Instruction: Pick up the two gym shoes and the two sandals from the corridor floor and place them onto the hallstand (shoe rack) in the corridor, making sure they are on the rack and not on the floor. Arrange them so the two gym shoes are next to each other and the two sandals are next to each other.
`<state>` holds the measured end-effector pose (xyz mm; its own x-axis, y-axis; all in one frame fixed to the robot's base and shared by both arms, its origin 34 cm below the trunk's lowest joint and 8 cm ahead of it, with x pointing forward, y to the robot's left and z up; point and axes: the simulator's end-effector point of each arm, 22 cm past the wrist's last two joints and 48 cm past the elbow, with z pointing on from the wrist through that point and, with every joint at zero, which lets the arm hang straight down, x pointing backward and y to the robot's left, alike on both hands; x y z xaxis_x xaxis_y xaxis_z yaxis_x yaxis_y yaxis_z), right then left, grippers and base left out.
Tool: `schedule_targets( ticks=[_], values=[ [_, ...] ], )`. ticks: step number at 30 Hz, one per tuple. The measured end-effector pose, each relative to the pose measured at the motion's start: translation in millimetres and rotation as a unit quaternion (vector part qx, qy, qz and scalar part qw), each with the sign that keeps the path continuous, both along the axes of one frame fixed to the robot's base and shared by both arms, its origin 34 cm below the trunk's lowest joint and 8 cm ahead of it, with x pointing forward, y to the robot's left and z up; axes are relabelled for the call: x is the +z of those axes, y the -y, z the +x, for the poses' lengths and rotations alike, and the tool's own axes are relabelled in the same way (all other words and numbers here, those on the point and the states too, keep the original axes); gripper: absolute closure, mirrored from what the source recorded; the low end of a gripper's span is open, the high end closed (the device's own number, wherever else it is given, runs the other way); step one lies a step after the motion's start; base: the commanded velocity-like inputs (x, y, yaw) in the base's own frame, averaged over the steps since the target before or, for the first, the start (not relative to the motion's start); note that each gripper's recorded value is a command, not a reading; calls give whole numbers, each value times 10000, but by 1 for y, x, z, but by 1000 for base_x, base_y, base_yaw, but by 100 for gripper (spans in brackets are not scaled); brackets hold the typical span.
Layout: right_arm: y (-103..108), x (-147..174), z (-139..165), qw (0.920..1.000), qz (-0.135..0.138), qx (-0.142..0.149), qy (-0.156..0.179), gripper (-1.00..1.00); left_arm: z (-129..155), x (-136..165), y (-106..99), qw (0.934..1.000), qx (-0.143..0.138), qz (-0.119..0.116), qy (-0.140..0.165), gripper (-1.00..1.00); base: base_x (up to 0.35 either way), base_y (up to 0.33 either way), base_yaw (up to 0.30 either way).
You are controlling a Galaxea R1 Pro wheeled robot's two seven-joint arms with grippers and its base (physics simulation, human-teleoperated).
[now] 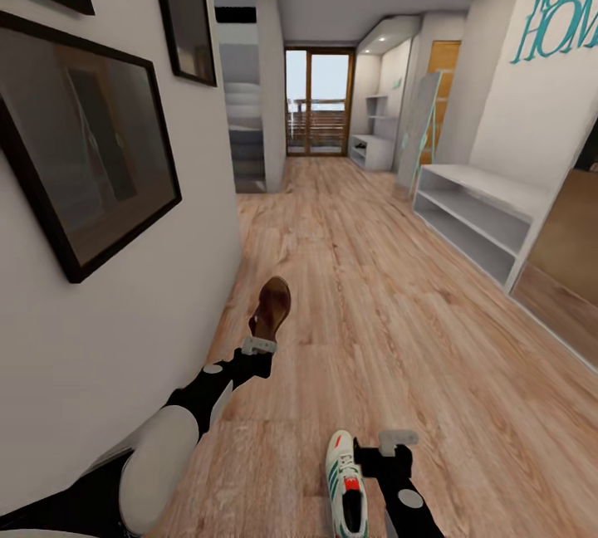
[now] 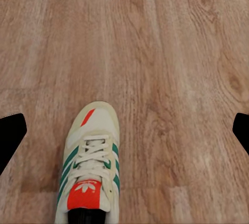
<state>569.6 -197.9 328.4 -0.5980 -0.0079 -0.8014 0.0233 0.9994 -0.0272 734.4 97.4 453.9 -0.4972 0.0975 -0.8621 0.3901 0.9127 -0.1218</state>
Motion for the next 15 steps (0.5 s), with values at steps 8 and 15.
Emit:
schedule_targets(
  ticks=[8,15],
  values=[
    [14,-27,-13,9992,-210,-253,-237,-100,-4,-29,-1,9998,8,-2,-184,100,0,0,157],
    [13,-55,-33,9976,-240,-280,-578,-100,-7,-48,0,9994,18,-25,-334,100,0,0,138]
  ],
)
